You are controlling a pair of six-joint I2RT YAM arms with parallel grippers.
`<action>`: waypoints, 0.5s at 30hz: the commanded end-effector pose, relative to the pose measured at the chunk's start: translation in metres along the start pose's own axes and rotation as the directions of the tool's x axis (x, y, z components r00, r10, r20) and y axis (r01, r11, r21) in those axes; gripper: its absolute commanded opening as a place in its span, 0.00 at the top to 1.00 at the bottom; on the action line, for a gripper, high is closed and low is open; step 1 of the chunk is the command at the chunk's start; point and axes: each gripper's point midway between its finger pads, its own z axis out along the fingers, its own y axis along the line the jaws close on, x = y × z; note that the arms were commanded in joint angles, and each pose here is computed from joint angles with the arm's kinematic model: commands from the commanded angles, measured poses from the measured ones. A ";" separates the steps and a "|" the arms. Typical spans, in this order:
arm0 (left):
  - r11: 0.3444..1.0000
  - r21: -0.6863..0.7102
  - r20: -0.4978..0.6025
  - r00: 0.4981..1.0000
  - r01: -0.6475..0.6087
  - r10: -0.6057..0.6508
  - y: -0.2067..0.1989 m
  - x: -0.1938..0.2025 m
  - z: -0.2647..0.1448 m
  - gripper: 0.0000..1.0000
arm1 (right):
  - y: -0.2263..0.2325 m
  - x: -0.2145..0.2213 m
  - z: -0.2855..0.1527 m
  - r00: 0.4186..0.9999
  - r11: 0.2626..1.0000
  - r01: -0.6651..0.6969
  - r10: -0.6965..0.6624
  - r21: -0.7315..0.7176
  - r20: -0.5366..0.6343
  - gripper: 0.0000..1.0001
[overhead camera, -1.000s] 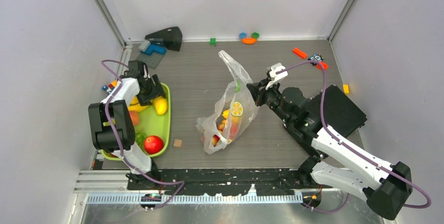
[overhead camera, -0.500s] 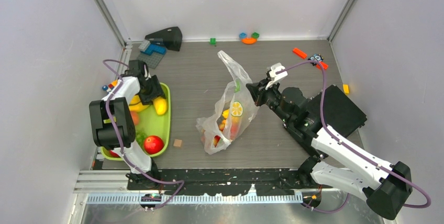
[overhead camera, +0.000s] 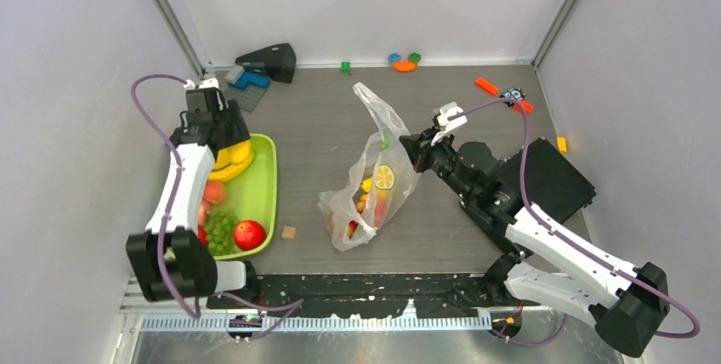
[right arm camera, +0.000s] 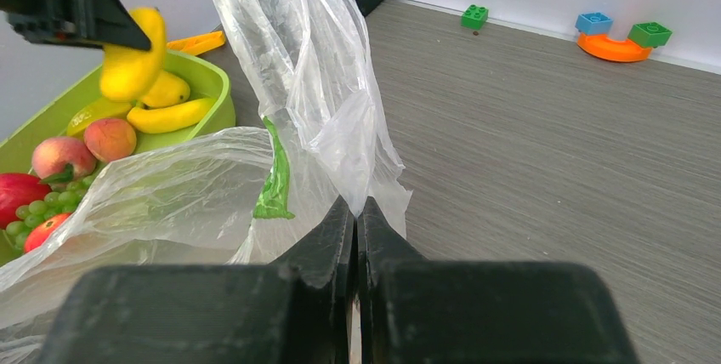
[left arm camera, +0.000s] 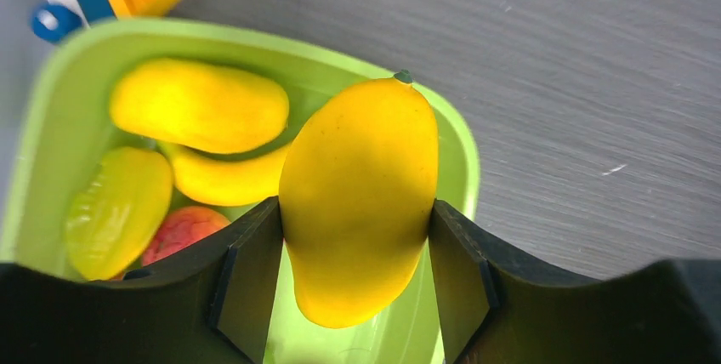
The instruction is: Place the fake fruits into the plastic bag and tie a complex knot
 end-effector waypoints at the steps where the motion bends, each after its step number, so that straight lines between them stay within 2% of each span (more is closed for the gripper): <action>1: 0.985 -0.007 0.218 0.962 -0.170 0.167 -0.018 -0.037 -0.053 0.57 | 0.004 -0.018 0.000 0.998 1.000 -0.015 0.016 -0.018 0.061 0.95; 4: 0.949 0.071 0.349 0.899 -0.307 0.265 -0.057 -0.041 -0.098 0.58 | 0.004 -0.018 0.002 0.998 1.000 -0.012 0.013 -0.016 0.054 0.95; 6: 0.897 0.154 0.451 0.837 -0.415 0.310 -0.090 -0.042 -0.134 0.59 | 0.004 -0.018 0.002 0.999 1.000 -0.011 0.012 -0.015 0.052 0.95; 9: 0.800 0.279 0.577 0.758 -0.531 0.302 -0.137 -0.042 -0.194 0.60 | 0.005 -0.018 0.004 0.999 1.000 -0.013 0.014 -0.019 0.050 0.95; 11: 0.724 0.356 0.638 0.719 -0.591 0.274 -0.165 -0.041 -0.234 0.61 | 0.007 -0.017 0.004 0.999 1.000 -0.014 0.016 -0.025 0.046 0.95; 13: 0.625 0.388 0.704 0.656 -0.677 0.272 -0.192 -0.039 -0.271 0.62 | 0.007 -0.016 0.005 0.999 0.999 -0.017 0.018 -0.029 0.041 0.95; 15: 0.484 0.431 0.758 0.597 -0.761 0.262 -0.225 -0.025 -0.307 0.63 | 0.007 -0.017 0.004 0.999 0.999 -0.020 0.021 -0.028 0.043 0.95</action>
